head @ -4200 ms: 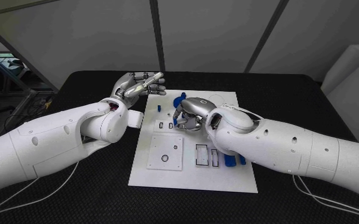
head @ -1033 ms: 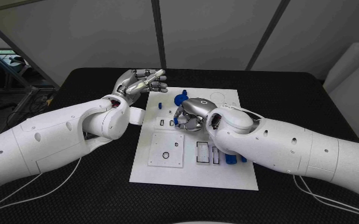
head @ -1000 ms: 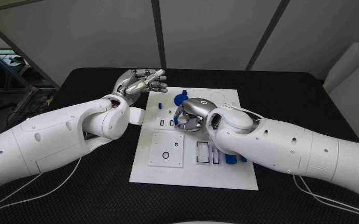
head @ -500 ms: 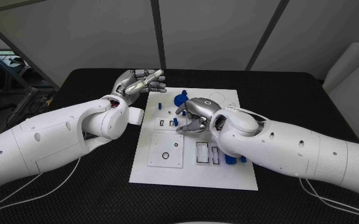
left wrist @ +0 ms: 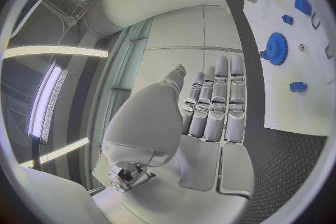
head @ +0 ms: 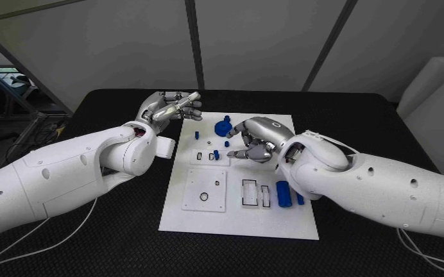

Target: Assemble the parts on the task board

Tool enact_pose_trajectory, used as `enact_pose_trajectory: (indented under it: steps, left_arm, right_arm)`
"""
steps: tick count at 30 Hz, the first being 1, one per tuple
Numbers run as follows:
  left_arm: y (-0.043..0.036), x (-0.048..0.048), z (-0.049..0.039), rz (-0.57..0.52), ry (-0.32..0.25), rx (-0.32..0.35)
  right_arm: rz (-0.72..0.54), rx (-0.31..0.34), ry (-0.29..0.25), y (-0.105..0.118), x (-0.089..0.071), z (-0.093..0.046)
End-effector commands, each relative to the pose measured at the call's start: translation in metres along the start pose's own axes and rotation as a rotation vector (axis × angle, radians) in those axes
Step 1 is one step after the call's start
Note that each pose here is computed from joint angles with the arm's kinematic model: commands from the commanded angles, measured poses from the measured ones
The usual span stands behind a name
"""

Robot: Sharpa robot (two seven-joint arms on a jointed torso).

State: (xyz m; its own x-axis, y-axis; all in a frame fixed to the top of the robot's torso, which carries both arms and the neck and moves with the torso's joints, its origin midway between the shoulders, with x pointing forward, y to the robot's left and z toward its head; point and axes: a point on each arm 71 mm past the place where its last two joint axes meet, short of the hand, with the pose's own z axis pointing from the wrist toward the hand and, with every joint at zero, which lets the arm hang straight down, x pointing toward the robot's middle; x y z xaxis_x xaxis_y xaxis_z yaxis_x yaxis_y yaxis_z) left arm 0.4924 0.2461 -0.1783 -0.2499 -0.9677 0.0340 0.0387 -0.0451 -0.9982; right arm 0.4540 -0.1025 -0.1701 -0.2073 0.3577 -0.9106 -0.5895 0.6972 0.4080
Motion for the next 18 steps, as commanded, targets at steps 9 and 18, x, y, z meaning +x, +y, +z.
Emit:
enact_pose_trajectory:
  steps: [9, 18]
  left_arm:
    - [0.0182, 0.0116, -0.0086, 0.406, 0.289, -0.309]
    - [0.0089, 0.0174, 0.0001, 0.786, 0.378, -0.514]
  right_arm:
    - [0.419, 0.037, 0.027, -0.036, -0.054, -0.030]
    - [0.528, 0.113, -0.078, -0.080, -0.082, -0.042]
